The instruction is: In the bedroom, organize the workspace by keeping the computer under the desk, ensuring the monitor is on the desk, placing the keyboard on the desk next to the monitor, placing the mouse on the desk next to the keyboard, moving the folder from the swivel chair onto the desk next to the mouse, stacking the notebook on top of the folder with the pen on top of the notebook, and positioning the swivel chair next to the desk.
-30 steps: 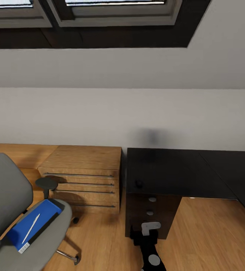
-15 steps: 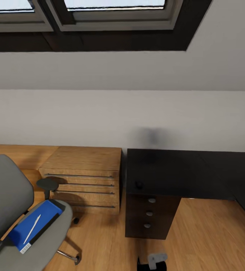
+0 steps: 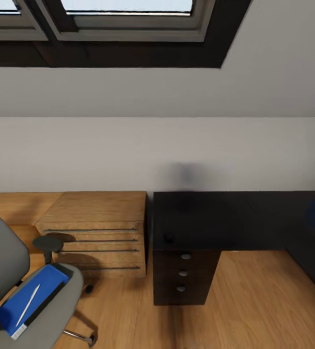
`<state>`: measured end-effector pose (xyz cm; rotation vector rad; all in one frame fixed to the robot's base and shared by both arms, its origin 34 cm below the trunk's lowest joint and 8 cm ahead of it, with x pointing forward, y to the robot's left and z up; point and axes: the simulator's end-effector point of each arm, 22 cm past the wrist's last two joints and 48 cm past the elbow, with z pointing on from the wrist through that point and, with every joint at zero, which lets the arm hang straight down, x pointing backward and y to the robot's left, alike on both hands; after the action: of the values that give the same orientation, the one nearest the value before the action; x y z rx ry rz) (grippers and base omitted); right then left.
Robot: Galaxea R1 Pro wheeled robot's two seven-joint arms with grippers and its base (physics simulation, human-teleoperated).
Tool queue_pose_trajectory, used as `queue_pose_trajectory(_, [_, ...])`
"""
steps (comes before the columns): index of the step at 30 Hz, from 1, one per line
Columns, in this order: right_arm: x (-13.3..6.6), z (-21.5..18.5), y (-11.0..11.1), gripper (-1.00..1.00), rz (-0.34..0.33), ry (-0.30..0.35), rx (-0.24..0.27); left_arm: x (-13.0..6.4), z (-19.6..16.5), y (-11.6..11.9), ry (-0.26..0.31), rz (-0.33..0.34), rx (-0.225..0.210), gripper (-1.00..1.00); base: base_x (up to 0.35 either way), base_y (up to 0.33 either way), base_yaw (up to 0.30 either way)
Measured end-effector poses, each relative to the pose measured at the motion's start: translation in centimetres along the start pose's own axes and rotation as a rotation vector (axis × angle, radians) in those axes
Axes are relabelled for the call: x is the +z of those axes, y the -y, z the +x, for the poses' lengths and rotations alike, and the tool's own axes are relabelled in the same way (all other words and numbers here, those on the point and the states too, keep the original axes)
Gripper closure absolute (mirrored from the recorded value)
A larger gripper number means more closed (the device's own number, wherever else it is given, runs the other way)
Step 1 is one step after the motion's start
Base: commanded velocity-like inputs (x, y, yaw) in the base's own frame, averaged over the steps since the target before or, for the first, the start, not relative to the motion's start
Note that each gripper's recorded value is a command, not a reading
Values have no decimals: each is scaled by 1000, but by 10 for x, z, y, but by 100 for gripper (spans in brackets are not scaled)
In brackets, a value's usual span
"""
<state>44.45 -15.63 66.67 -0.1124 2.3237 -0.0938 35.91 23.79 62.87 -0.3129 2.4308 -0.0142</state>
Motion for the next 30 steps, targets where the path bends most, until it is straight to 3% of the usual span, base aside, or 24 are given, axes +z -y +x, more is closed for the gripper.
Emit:
queue_pose_trajectory(12, [-2, 25, 36, -100, 41, -31, -24, 0, 0, 0, 2, 0, 1, -100, 0, 0, -285])
queue_pose_trajectory(24, [-3, 25, 38, -100, 44, -25, -17, 0, 0, 1, 2, 1, 0, -100, 0, 0, -256])
queue_pose_trajectory(25, [-3, 15, 37, -100, 42, 23, -2, 0, 0, 1, 3, 1, -2, -100, 0, 0, -49])
queue_pose_trajectory(28, [-4, 1, 36, -100, 42, 87, 19, 0, 0, 1, 4, 1, -3, -100, 0, 0, -164])
queue_pose_trajectory(30, [-4, -1, 36, -100, 42, 100, 23, 0, -1, 1, 5, 1, -3, -100, 0, 0, -239])
